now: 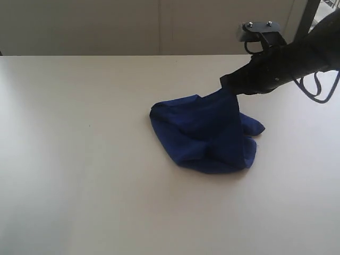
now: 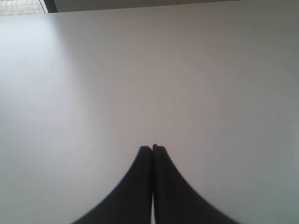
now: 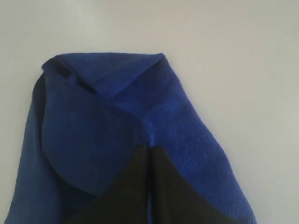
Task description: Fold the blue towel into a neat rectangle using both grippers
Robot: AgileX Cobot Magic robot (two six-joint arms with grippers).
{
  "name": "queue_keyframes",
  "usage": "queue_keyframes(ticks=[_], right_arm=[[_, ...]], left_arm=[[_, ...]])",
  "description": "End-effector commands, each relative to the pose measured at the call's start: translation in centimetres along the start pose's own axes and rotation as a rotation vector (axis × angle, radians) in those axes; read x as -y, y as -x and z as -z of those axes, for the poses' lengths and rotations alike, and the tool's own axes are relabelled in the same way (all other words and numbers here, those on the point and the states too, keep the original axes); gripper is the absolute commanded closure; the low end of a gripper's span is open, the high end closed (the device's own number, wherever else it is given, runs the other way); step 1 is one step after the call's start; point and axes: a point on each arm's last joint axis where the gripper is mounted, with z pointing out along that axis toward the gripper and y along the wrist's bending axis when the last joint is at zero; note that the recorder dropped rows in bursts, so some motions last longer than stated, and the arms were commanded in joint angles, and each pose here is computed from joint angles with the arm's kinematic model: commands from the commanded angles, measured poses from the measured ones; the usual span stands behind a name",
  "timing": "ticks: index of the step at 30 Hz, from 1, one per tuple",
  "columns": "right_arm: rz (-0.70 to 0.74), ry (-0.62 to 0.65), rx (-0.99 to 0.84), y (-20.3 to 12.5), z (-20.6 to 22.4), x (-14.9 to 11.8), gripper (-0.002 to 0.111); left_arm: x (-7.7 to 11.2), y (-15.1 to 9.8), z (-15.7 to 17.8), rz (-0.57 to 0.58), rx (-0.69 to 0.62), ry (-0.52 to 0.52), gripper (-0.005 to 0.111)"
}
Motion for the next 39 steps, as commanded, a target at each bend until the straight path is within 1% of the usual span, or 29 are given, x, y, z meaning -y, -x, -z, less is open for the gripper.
queue_keyframes(ticks=[1,11,16,39], right_arm=[[0.034,0.021,-0.042,-0.8,1.7,-0.9,0.108],[-0.006,0.018,-0.044,-3.2,4.6,-2.2,0.108],[-0.014,-0.013,-0.03,-4.0,4.7,-2.1,0.108],[-0.015,-0.032,-0.013,-3.9,4.7,-1.9,0.108]], left_arm=[[0.0,-0.1,0.0,0.008,0.003,0.001,0.107],[0.0,-0.1,0.0,0.008,0.003,0.001,0.107],[0.0,-0.1,0.0,0.008,0.003,0.001,0.107],[0.0,-0.1,0.0,0.008,0.003,0.001,0.107]])
